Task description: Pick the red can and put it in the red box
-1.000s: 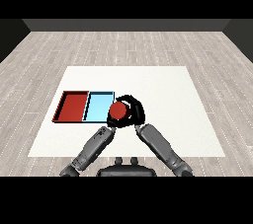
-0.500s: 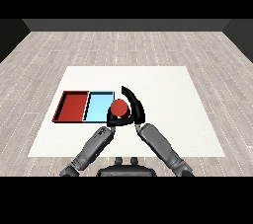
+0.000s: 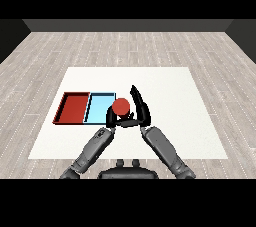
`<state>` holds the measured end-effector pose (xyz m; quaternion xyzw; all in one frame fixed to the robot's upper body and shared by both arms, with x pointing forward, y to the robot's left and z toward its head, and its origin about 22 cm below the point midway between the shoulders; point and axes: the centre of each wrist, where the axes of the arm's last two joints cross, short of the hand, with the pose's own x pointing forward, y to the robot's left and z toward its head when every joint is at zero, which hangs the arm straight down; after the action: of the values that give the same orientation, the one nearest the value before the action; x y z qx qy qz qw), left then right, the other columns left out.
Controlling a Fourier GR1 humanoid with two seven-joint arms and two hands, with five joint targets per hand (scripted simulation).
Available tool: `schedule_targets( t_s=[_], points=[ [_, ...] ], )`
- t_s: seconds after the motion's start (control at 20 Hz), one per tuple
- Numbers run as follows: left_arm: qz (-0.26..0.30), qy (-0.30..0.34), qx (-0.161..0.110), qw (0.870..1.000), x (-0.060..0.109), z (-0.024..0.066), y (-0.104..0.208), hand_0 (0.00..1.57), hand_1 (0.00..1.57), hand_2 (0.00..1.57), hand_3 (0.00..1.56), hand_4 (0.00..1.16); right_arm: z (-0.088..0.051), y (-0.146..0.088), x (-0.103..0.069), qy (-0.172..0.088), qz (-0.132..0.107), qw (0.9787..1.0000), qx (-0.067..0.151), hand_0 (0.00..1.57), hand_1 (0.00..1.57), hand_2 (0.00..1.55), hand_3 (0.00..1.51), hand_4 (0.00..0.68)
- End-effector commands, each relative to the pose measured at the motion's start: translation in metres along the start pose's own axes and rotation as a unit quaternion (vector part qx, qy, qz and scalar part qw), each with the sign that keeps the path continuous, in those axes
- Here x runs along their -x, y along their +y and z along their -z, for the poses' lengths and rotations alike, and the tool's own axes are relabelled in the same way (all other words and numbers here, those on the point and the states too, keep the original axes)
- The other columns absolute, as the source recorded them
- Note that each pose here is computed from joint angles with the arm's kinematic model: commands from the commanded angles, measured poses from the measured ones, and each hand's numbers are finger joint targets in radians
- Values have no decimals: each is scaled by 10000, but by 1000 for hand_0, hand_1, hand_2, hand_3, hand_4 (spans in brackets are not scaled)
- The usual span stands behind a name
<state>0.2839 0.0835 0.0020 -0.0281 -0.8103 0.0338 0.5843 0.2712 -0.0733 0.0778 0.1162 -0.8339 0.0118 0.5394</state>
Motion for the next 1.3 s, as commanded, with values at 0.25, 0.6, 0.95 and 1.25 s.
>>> schedule_targets(
  t_s=[0.25, 0.6, 0.95, 1.25],
  points=[
    [159, -169, -94, 9997, -11, 150, 192, 1571, 1571, 1558, 1467, 1132, -143, -541, -294, -277, 156, 9995, 88, 0, 0, 0, 0, 0],
    [267, -264, -505, 9980, -59, 429, 637, 1571, 1571, 1571, 1484, 1139, -370, -890, -544, -293, 186, 9986, 404, 0, 0, 0, 0, 0],
    [1153, -278, -966, 9882, -486, 546, 1328, 1571, 1571, 1571, 1490, 1118, -675, -1206, -435, -106, -21, 9965, 823, 0, 0, 0, 0, 0],
    [2513, 221, -1375, 9579, -501, 644, 2061, 1571, 1571, 1542, 1474, 1133, -818, -1391, -294, 93, 77, 9941, 1080, 0, 0, 0, 0, 0]
  ],
)
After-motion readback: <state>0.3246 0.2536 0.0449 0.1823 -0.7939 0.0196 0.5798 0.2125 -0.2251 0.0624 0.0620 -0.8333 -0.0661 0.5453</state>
